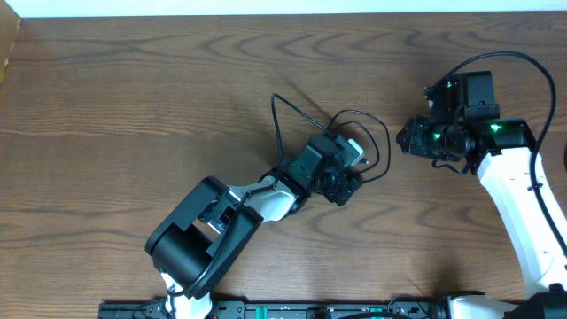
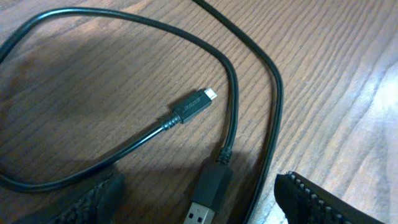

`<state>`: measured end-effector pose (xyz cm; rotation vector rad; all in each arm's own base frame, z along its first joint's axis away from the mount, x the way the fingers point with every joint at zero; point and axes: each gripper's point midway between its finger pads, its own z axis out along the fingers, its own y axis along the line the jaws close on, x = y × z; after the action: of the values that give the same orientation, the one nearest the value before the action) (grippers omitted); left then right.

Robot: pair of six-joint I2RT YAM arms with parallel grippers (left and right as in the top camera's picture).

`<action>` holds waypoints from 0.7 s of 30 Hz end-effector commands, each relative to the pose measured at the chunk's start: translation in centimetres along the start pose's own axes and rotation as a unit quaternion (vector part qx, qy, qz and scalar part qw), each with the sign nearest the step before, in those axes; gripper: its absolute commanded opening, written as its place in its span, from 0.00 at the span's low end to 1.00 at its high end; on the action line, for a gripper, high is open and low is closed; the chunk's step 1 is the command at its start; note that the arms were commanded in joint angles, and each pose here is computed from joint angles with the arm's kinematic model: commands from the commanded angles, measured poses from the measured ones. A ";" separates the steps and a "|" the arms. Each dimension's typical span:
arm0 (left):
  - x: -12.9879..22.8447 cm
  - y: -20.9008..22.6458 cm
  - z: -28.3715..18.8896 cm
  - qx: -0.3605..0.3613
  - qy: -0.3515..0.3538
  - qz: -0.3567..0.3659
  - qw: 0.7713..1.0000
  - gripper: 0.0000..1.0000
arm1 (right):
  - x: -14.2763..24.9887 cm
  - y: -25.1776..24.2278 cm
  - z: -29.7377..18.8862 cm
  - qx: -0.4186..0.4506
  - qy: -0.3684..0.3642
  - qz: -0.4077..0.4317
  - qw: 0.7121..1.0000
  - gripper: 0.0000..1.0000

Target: Untangle cables

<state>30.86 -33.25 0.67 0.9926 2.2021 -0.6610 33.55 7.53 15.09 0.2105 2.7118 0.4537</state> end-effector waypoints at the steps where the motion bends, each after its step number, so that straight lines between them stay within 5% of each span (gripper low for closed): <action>1: 4.0 1.2 0.5 -0.041 0.059 0.002 0.997 0.84 | -0.1 0.3 -0.3 -0.011 -0.002 -0.001 1.000 0.40; 5: 4.7 1.7 0.4 -0.060 0.075 0.017 0.995 0.83 | -0.1 0.5 -0.4 -0.022 0.000 0.003 1.000 0.41; 13: 5.1 3.5 0.0 -0.112 0.085 0.020 0.990 0.53 | -0.1 0.6 -0.5 -0.036 0.003 0.005 0.999 0.43; 17: 5.2 3.4 0.1 -0.111 0.086 0.014 0.990 0.25 | -0.1 0.6 -0.5 -0.036 0.003 0.005 0.999 0.44; 21: 4.6 2.9 -0.4 -0.110 0.082 0.004 0.991 0.19 | -0.2 0.4 -0.6 -0.035 0.001 0.008 0.999 0.47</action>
<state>31.35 -32.11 0.04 0.9966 2.2317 -0.4676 33.50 7.88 15.41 0.2152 2.7057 0.5434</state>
